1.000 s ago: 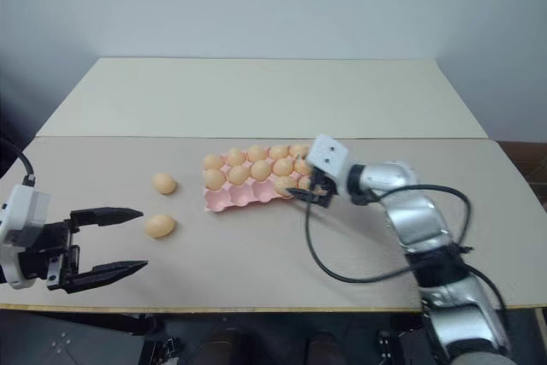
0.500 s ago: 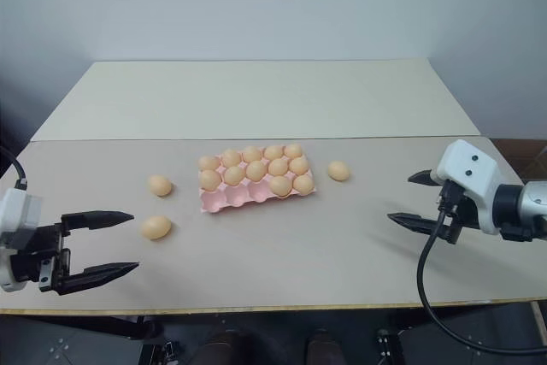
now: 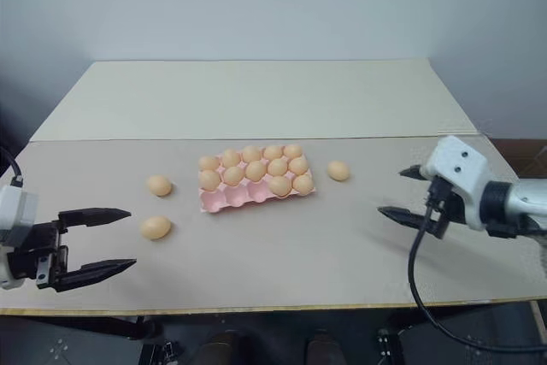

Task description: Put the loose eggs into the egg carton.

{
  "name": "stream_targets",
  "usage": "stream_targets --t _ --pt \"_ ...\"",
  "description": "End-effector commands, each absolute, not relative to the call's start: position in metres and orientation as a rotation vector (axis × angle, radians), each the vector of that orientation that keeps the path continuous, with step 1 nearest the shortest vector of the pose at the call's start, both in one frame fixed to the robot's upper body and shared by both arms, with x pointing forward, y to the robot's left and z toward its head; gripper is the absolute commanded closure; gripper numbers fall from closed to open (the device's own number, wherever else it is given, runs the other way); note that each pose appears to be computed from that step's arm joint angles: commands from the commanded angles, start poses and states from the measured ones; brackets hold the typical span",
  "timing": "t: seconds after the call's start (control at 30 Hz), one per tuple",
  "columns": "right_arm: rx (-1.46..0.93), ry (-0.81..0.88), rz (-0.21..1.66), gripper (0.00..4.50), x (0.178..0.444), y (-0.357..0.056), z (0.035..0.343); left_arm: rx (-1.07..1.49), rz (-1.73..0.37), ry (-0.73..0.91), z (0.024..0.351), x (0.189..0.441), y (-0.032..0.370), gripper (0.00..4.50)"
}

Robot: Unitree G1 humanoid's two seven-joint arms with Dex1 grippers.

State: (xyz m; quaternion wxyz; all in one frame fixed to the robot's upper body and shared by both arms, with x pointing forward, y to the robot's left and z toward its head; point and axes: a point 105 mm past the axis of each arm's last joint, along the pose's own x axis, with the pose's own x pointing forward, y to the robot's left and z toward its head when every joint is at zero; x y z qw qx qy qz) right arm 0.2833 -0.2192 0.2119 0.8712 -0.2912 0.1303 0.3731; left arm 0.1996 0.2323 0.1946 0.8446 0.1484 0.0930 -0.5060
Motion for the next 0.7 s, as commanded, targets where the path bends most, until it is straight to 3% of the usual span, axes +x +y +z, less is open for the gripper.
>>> stream_targets --t 0.03,0.17,0.3,0.7 --pt "-0.608 0.253 0.739 0.04 0.314 -0.21 0.205 0.339 -1.074 0.171 0.201 0.2 0.229 0.0" --pt "-0.634 0.278 0.65 0.04 0.365 -0.199 0.186 0.341 -1.077 0.164 0.202 0.203 0.228 0.0" --pt "-0.662 0.284 0.642 0.04 0.393 -0.186 0.176 0.343 -1.081 0.161 0.201 0.204 0.225 0.0" --pt "-0.671 0.312 0.671 0.04 0.422 -0.175 0.161 0.344 -1.08 0.164 0.201 0.202 0.223 0.0"
